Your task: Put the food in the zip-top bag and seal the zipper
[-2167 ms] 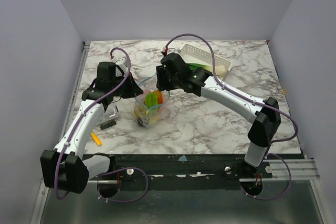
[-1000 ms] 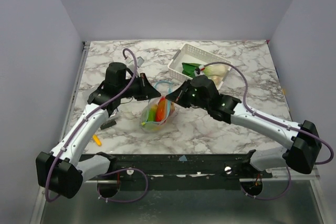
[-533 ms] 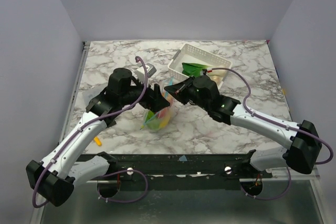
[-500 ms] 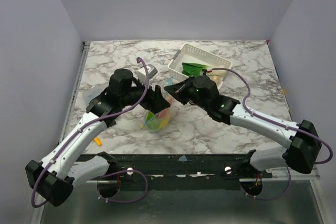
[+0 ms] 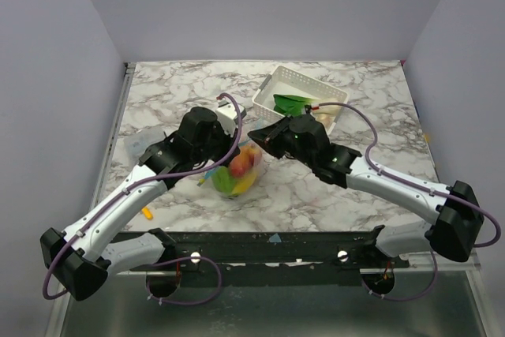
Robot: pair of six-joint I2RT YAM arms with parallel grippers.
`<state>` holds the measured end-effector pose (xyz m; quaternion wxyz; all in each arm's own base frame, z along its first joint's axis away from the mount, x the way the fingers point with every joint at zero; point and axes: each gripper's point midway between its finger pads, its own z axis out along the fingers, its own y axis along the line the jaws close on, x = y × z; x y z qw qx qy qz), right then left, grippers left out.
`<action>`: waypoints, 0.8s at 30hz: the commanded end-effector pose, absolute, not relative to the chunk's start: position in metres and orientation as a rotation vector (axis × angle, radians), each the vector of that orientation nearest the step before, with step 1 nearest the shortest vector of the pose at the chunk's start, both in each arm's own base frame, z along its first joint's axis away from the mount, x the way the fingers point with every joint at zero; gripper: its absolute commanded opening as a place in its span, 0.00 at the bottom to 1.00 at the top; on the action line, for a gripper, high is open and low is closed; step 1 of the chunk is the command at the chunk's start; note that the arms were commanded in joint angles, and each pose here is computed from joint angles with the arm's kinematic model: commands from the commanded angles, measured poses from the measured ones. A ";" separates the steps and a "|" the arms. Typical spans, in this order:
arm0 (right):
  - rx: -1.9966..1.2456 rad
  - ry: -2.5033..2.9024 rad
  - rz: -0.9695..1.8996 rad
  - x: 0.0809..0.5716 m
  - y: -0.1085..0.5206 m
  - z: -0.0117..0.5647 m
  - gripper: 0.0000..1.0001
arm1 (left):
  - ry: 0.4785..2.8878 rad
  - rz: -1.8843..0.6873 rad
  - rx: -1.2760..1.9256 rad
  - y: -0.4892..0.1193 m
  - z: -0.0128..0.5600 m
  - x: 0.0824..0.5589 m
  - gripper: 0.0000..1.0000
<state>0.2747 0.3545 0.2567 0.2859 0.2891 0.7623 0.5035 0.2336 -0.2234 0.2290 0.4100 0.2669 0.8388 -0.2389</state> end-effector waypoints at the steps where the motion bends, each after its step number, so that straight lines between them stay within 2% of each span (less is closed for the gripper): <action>1: 0.563 2.060 1.117 0.272 0.319 0.244 0.23 | 2.087 -0.497 0.665 -0.211 0.243 0.242 0.02; 3: 0.291 2.036 1.030 0.274 0.306 0.252 0.42 | 2.077 -0.518 0.702 -0.214 0.245 0.238 0.00; 9: -0.541 2.037 0.663 0.261 0.278 0.277 0.56 | 2.066 -0.621 0.851 -0.226 0.243 0.220 0.00; 11: -0.798 1.963 0.638 0.250 0.279 0.282 0.72 | 2.052 -0.649 0.872 -0.230 0.243 0.217 0.00; 12: -0.884 1.942 0.637 0.246 0.281 0.282 0.76 | 2.041 -0.665 0.884 -0.231 0.243 0.215 0.00; 18: -1.291 1.794 0.685 0.240 0.309 0.274 0.79 | 1.963 -0.755 0.962 -0.241 0.242 0.204 0.00; 24: -1.432 1.762 0.882 0.231 0.334 0.254 0.75 | 1.953 -0.785 0.984 -0.243 0.233 0.198 0.00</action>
